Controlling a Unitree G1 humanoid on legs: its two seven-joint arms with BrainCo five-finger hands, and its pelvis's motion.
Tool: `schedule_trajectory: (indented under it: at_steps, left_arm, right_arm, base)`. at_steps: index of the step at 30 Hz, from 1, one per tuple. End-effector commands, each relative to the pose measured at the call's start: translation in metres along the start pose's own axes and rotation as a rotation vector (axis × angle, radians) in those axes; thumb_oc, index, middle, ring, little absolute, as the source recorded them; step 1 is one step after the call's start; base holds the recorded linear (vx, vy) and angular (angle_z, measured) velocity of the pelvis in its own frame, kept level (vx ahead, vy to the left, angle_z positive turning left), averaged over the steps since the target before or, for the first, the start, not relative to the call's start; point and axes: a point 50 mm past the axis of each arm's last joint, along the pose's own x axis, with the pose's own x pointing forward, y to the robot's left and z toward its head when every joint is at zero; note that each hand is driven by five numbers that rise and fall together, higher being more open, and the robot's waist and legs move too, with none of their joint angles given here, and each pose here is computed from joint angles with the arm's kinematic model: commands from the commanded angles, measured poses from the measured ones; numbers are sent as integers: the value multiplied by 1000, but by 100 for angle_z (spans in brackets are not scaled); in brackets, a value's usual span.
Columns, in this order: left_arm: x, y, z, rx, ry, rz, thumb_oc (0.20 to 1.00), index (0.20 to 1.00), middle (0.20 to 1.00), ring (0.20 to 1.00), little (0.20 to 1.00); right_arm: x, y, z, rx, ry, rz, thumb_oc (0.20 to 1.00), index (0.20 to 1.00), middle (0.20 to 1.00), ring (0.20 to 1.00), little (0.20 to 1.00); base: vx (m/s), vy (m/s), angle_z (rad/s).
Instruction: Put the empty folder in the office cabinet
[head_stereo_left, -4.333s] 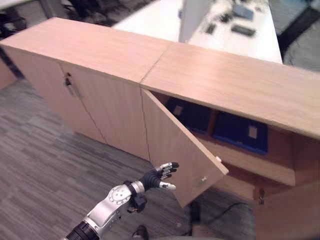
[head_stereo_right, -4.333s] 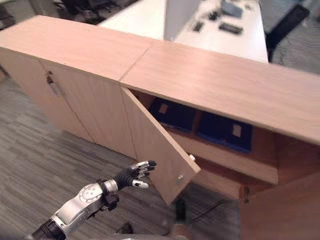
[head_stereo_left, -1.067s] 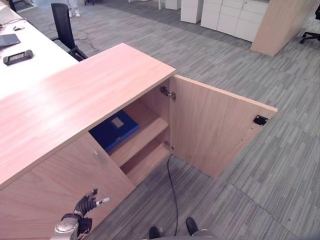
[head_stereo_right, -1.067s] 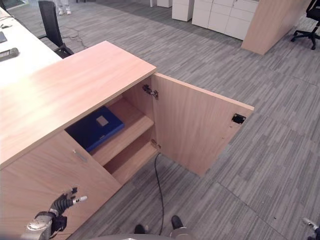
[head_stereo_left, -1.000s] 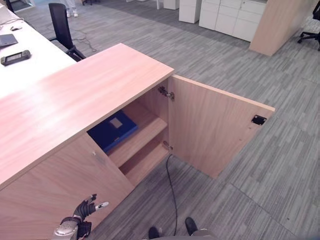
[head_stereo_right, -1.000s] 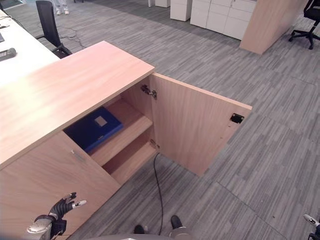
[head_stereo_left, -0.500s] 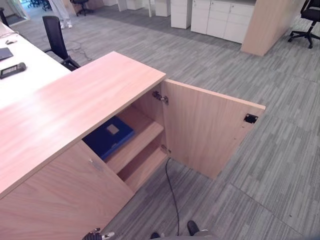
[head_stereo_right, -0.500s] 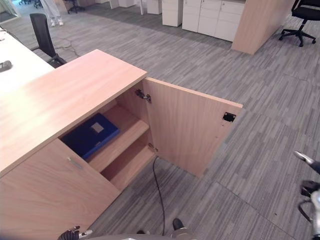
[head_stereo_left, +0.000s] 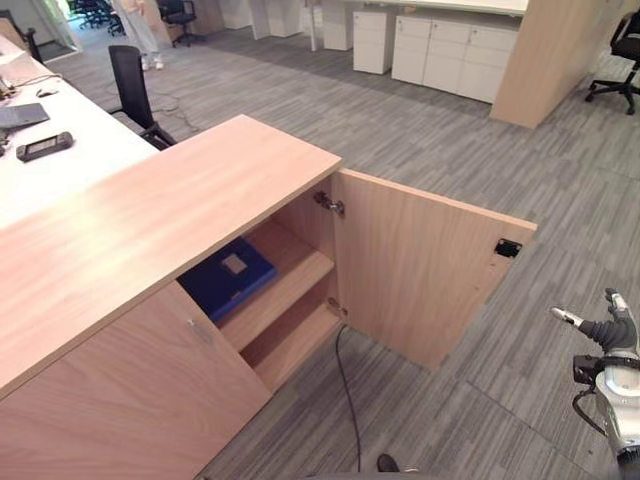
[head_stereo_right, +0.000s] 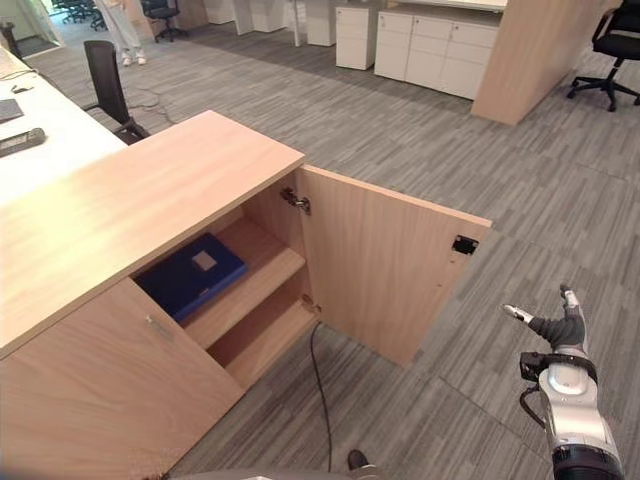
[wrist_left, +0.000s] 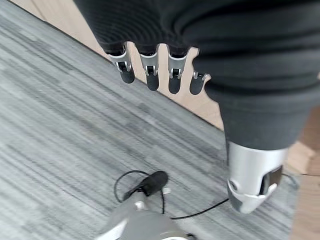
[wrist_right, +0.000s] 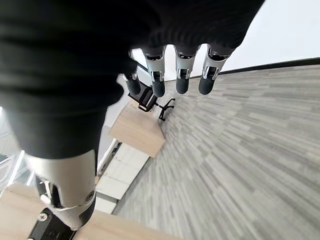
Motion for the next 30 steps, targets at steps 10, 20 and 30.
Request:
schedule_trajectory:
  at_steps: [10, 20, 30]
  left_arm:
    - [-4, 30, -1, 74, 15, 32, 1000, 1000, 1000, 1000, 1000]
    - [-5, 35, 3, 57, 9, 3, 1000, 1000, 1000, 1000, 1000]
    - [-4, 31, -5, 70, 58, -19, 1000, 1000, 1000, 1000, 1000]
  right_arm:
    - [25, -47, 72, -38, -251, 68, 1000, 1000, 1000, 1000, 1000]
    - [33, -5, 85, 354, -231, 351, 1000, 1000, 1000, 1000, 1000]
    - [26, 39, 95, 505, -220, 596, 1000, 1000, 1000, 1000, 1000]
  base:
    - [-5, -7, 3]
    - [0, -5, 2]
    - [6, -14, 5]
